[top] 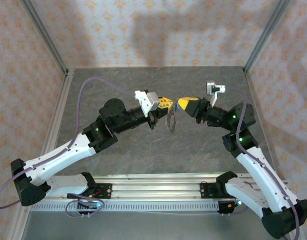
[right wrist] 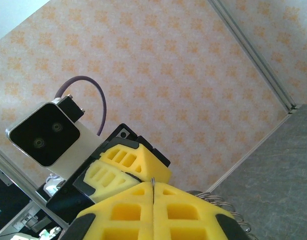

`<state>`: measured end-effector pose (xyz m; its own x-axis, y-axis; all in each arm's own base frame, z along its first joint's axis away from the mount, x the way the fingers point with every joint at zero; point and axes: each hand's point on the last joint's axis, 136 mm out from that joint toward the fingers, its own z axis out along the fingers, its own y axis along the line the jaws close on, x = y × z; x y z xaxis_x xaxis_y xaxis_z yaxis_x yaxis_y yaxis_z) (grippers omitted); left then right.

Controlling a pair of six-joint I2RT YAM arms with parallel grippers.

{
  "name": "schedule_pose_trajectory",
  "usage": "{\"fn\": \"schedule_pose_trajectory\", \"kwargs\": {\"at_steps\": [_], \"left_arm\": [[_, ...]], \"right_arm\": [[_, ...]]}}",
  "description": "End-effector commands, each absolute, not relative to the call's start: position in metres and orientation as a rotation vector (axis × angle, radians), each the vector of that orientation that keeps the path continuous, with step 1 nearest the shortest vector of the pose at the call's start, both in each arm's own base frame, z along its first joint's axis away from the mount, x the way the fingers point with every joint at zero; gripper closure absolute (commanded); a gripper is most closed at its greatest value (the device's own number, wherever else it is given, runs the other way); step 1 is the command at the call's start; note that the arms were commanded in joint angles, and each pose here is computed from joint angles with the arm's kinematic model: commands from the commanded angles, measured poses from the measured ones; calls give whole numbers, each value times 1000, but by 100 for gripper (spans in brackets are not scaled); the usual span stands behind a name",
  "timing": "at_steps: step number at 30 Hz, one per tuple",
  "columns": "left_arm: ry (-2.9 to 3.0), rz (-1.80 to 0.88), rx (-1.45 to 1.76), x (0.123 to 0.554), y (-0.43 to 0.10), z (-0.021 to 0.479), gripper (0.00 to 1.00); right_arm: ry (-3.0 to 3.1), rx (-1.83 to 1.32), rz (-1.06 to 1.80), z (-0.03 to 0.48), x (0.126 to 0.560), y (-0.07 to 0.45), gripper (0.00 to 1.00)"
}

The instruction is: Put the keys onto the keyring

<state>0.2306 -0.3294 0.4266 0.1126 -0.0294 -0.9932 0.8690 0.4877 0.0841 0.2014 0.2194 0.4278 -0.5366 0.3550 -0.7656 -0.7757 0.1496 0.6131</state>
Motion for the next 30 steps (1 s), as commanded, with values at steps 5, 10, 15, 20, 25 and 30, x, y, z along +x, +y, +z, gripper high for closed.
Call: {"fn": "schedule_pose_trajectory", "kwargs": {"at_steps": [5, 10, 15, 20, 25, 30], "left_arm": [[1200, -789, 774, 232, -323, 462, 100], [1197, -792, 771, 233, -323, 463, 100], [1192, -797, 769, 232, -323, 465, 100], [1189, -800, 766, 230, -322, 465, 100], [1182, -802, 759, 229, -319, 468, 100], [1178, -798, 756, 228, -317, 469, 100]], "right_arm": [[1410, -514, 1549, 453, 186, 220, 100], [1411, -533, 1558, 453, 184, 224, 100], [1430, -525, 1543, 448, 188, 226, 100], [1462, -479, 1490, 439, 199, 224, 100], [1507, -434, 1451, 426, 211, 223, 100], [1522, -410, 1433, 420, 215, 222, 100]]}}
